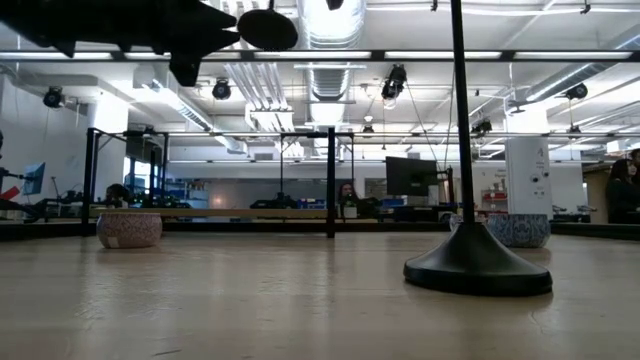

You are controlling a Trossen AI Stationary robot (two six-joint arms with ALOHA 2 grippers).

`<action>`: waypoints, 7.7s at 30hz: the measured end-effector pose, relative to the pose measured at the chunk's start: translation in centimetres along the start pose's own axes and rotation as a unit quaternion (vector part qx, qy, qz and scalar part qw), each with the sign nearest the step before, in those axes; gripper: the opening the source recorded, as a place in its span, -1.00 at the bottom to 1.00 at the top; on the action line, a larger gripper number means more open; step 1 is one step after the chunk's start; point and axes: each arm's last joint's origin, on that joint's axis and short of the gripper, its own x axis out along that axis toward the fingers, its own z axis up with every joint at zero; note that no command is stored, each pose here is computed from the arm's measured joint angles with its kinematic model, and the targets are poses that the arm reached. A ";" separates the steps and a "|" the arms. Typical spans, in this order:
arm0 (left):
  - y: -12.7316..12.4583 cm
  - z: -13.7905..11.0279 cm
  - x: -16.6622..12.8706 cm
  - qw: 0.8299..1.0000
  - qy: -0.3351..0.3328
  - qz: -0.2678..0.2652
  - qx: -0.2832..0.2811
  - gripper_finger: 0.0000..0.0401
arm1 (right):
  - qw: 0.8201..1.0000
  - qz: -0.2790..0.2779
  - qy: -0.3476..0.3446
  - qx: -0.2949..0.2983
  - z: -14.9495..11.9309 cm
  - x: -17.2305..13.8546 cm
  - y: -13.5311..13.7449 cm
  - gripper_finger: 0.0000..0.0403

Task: Pick & Place candle stick holders
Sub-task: Put the top black candle holder on the shelf

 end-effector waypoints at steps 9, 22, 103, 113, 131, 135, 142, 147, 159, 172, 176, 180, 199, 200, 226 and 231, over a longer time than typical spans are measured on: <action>-0.2 0.2 0.8 1.000 0.010 -0.015 0.000 -0.12 | 1.000 -0.006 0.005 0.003 -0.9 1.6 -0.8 -0.96; -0.1 -0.3 1.3 0.999 0.028 -0.025 0.000 -0.12 | 1.000 -0.008 -0.015 0.014 -1.4 3.1 -1.6 -0.96; 6.1 2.3 -1.3 0.979 -0.022 0.177 0.100 -0.90 | 0.929 -0.326 0.107 0.137 -7.1 -12.3 -0.9 0.08; 9.5 2.3 -0.5 0.978 -0.025 0.190 0.086 -0.90 | 0.927 -0.320 0.023 0.197 -14.1 -12.8 -1.0 0.06; 14.2 1.9 5.0 0.966 -0.029 0.251 0.054 -0.90 | 0.928 -0.321 0.026 0.186 -15.8 -13.2 -1.0 0.01; 15.0 0.2 5.4 0.965 -0.032 0.259 0.031 -0.90 | 0.929 -0.321 0.025 0.181 -15.8 -13.3 -1.0 0.01; 16.0 -1.8 6.0 0.956 -0.085 0.279 0.041 -0.90 | 0.923 -0.348 0.025 0.163 -15.8 -13.3 -1.1 0.01; 16.7 -3.4 6.6 0.955 -0.074 0.284 0.047 -0.90 | 0.921 -0.357 0.025 0.153 -15.8 -13.4 -1.1 0.01; 18.1 -4.7 8.4 0.944 -0.037 0.318 0.075 -0.90 | 0.917 -0.368 0.025 0.150 -15.8 -13.4 -1.3 0.01; 20.1 -6.3 10.4 0.923 -0.042 0.380 0.050 -0.90 | 0.917 -0.370 0.029 0.146 -16.0 -13.4 -1.3 0.01; 20.3 -6.7 10.4 0.916 -0.042 0.397 0.039 -0.90 | 0.917 -0.371 0.033 0.146 -16.3 -13.4 -1.3 0.01; 20.5 -7.0 10.4 0.910 -0.040 0.410 0.040 -0.90 | 0.916 -0.372 0.036 0.145 -16.5 -13.3 -1.3 0.01; 21.2 -7.9 11.2 0.907 0.001 0.420 0.015 -0.90 | 0.916 -0.372 0.038 0.145 -16.7 -13.3 -1.3 0.01; 21.2 -8.1 11.1 0.907 0.002 0.420 0.010 -0.90 | 0.916 -0.372 0.039 0.145 -16.7 -13.3 -1.3 0.01; 22.4 -9.2 11.4 0.908 -0.015 0.417 -0.040 -0.90 | 0.916 -0.372 0.039 0.145 -16.7 -13.3 -1.4 0.01; 22.6 -9.4 11.8 0.911 -0.029 0.409 -0.048 -0.90 | 0.916 -0.372 0.038 0.146 -16.7 -13.3 -1.3 0.01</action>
